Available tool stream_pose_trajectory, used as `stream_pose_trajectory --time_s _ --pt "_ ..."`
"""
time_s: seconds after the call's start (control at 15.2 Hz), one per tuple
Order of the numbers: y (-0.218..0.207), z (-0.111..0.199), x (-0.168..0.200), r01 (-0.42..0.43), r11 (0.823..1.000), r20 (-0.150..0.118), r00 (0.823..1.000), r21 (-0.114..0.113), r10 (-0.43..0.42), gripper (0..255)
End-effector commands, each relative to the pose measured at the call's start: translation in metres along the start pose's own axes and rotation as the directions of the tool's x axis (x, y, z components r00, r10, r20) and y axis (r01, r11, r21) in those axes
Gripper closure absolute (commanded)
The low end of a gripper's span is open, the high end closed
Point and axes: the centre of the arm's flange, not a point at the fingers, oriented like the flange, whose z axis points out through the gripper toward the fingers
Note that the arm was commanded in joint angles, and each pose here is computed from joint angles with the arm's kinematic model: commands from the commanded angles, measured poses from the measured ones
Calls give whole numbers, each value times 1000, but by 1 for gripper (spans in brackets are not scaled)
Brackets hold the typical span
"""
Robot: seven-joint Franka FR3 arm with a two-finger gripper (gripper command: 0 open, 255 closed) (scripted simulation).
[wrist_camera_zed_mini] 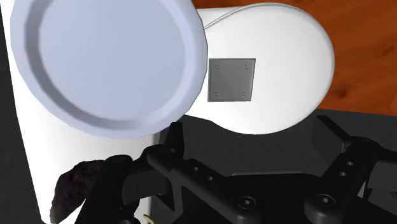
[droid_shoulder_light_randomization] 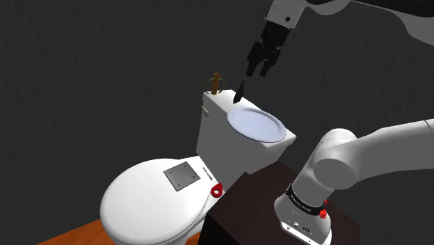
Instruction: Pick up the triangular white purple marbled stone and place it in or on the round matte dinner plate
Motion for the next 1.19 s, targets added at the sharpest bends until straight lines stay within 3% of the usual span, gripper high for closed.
stream_pose_trajectory --time_s 0.0,0.26,0.53,0.79,1.12 --pt "0 0 0 0 1000 0 1000 0 0 0" --pt "8 32 25 -138 987 -88 987 -84 131 0" --pt "22 61 50 -279 948 -186 950 -154 250 0" --pt "42 86 76 -419 884 -289 890 -208 353 0" --pt "74 111 106 -583 773 -422 784 -249 455 0"
